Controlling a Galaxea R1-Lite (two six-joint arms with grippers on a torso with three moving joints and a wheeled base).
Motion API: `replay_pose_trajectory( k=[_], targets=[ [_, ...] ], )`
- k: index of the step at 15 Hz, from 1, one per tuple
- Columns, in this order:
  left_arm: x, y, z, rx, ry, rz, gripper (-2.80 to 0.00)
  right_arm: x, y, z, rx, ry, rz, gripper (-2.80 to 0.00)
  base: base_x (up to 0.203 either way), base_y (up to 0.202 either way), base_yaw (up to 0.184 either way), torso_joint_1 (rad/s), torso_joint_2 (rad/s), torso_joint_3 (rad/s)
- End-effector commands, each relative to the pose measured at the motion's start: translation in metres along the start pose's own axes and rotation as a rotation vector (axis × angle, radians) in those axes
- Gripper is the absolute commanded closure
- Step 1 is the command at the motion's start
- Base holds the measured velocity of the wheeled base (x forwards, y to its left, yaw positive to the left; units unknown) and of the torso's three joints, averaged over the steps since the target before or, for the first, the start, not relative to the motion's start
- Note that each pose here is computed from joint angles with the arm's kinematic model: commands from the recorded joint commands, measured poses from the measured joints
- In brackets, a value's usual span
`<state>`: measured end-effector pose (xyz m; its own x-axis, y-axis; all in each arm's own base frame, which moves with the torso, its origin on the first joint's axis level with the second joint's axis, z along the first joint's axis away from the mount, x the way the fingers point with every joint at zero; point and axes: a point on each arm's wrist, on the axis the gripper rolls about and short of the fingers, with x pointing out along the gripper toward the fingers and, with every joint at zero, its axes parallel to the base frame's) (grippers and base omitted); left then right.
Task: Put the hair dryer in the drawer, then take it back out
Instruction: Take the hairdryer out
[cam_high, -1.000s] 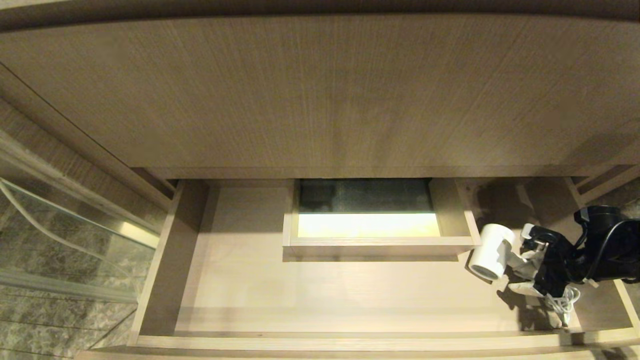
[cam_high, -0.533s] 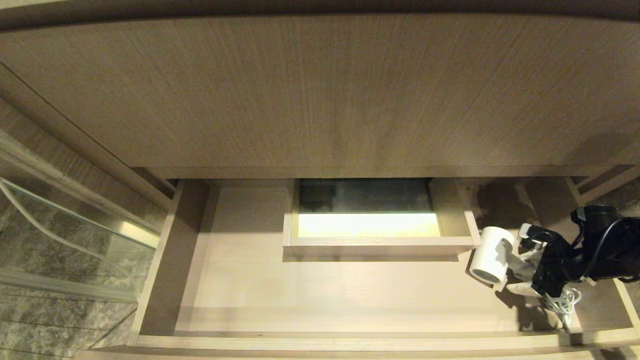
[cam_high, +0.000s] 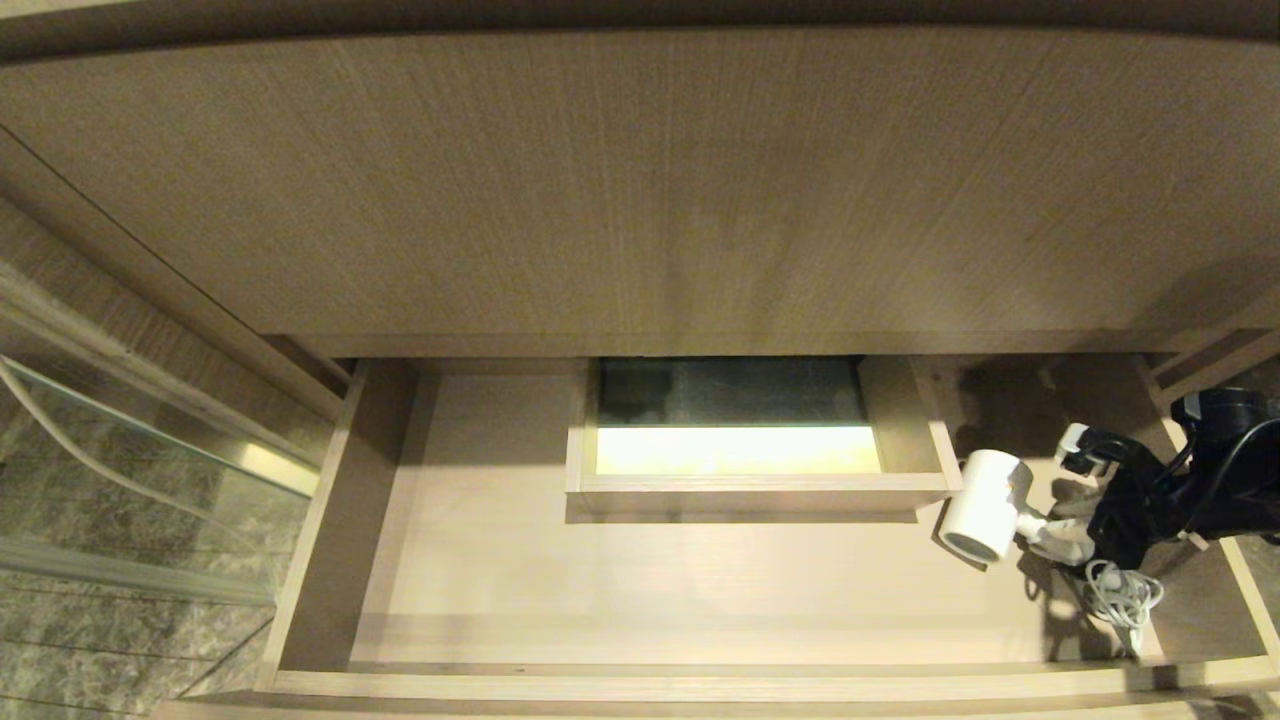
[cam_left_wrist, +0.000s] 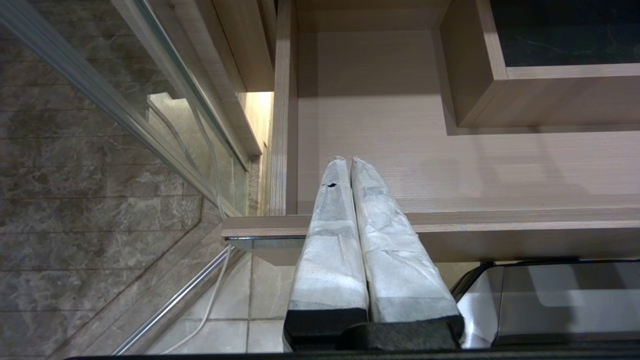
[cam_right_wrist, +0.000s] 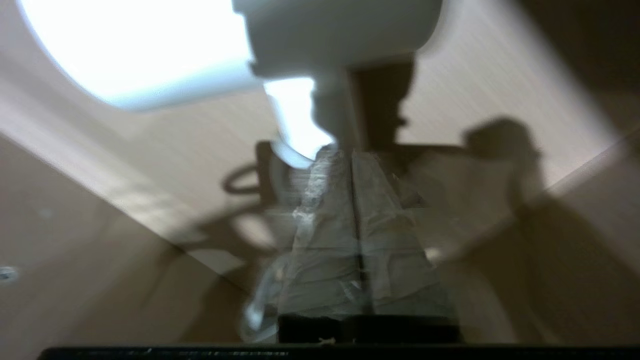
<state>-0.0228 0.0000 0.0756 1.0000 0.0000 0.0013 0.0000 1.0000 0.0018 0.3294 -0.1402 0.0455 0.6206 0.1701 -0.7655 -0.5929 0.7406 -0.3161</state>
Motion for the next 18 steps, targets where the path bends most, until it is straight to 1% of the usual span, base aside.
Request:
replay_pose_trajectory(
  k=[1,5,9,11,12,18],
  targets=[
    [0.000,0.000,0.000,0.000,0.000,0.000,0.00,-0.012,-0.006,-0.001,-0.002,-0.007,-0.038,0.00,0.000,0.000,0.000,0.000,0.00,0.000],
    [0.000,0.000,0.000,0.000,0.000,0.000,0.00,-0.029,-0.011,-0.007,0.028,0.005,-0.056,0.00,0.000,0.000,0.000,0.000,0.00,0.000],
    [0.000,0.000,0.000,0.000,0.000,0.000,0.00,-0.034,-0.013,-0.007,0.033,0.002,-0.068,0.00,0.000,0.000,0.000,0.000,0.00,0.000],
    [0.000,0.000,0.000,0.000,-0.002,0.000,0.00,-0.042,-0.009,-0.008,0.033,0.007,-0.062,0.00,0.000,0.000,0.000,0.000,0.00,0.000],
    [0.000,0.000,0.000,0.000,-0.003,0.000,0.00,-0.042,-0.010,-0.007,0.031,0.006,-0.063,-2.80,0.000,0.000,0.000,0.000,0.00,0.000],
    [0.000,0.000,0.000,0.000,0.000,0.000,0.00,-0.041,0.000,-0.004,0.034,0.009,-0.023,-2.80,0.000,0.000,0.000,0.000,0.00,0.000]
  ],
)
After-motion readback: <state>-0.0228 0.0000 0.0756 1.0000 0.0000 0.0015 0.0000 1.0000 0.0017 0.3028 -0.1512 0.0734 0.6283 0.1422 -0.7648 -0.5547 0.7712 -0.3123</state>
